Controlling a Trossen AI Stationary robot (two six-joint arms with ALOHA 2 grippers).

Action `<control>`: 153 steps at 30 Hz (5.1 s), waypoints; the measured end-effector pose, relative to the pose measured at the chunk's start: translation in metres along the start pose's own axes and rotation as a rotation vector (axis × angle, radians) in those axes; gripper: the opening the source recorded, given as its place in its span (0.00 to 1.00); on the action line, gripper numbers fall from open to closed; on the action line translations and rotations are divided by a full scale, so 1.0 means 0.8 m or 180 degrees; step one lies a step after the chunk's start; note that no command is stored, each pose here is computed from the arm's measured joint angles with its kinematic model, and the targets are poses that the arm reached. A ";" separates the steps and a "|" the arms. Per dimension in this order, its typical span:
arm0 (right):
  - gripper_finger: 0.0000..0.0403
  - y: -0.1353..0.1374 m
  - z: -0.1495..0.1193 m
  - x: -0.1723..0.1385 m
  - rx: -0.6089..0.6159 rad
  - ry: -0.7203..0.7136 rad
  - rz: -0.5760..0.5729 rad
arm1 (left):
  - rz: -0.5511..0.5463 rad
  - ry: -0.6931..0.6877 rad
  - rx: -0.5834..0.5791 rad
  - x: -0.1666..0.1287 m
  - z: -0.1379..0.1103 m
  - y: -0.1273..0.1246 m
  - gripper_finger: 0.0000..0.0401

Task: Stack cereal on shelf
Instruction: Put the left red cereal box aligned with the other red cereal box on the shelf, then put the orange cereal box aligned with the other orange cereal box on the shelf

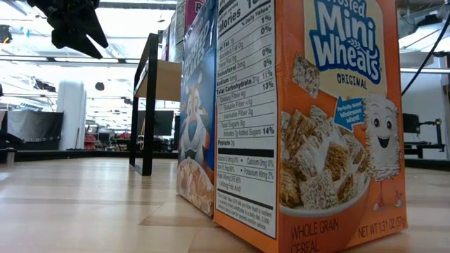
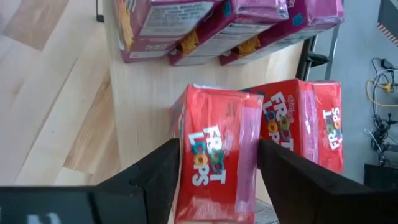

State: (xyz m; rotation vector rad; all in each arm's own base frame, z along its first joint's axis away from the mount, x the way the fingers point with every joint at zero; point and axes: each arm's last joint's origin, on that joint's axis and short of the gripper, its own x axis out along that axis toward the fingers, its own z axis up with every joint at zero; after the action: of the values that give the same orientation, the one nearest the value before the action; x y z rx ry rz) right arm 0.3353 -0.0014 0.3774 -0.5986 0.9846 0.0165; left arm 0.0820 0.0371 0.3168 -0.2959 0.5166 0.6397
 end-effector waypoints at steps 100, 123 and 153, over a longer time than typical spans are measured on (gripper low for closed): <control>0.66 0.226 -0.016 -0.060 0.2057 0.1017 0.0562 | 0.0162 -0.0008 -0.0033 0.000 -0.001 0.002 0.67; 0.82 0.308 0.077 0.049 0.0824 -0.0295 0.1461 | 0.0101 0.0126 -0.0142 0.000 -0.005 0.002 0.67; 0.49 0.311 0.078 0.081 0.0760 -0.0104 0.1507 | 0.0094 0.0115 -0.0207 0.000 -0.005 0.002 0.67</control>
State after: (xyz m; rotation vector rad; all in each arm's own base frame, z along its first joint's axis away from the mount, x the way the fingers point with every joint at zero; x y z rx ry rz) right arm 0.3517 0.2212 0.2355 -0.1374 1.0598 0.3231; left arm 0.0794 0.0367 0.3134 -0.3621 0.5362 0.6816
